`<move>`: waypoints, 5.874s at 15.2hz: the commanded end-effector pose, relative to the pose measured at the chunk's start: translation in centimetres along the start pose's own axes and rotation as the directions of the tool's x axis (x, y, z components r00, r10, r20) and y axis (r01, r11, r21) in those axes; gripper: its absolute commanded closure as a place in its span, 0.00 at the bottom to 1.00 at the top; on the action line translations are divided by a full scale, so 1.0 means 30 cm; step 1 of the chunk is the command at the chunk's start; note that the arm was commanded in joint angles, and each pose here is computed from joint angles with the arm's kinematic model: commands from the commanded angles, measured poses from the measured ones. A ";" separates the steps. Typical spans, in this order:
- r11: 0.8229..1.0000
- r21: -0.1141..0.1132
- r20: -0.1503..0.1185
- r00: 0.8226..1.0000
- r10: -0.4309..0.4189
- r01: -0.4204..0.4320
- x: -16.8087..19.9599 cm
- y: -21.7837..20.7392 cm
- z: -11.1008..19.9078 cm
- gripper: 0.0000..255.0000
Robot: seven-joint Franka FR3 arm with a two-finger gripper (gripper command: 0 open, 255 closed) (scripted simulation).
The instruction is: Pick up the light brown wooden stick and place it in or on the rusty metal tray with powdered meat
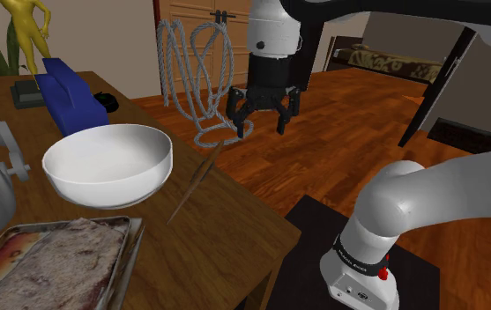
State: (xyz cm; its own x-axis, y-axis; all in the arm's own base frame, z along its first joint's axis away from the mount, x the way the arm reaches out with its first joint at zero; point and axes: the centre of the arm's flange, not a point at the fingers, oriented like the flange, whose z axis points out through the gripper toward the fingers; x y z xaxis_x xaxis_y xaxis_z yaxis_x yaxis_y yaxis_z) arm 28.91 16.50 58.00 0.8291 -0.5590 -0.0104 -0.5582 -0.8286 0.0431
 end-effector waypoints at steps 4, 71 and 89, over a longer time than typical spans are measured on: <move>0.964 -0.032 -0.002 0.965 0.263 -0.263 -0.042 -0.228 0.054 0.00; 0.848 -0.066 -0.014 0.851 0.525 -0.525 -0.440 -0.841 -0.182 1.00; 0.848 -0.066 -0.014 0.851 0.525 -0.525 -0.784 -1.164 -0.083 1.00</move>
State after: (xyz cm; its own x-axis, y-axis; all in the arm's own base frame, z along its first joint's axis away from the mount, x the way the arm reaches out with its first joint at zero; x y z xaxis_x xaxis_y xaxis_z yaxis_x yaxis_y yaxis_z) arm 29.00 58.60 59.75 0.4125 -0.9105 0.0284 -0.9068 -0.4074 0.1084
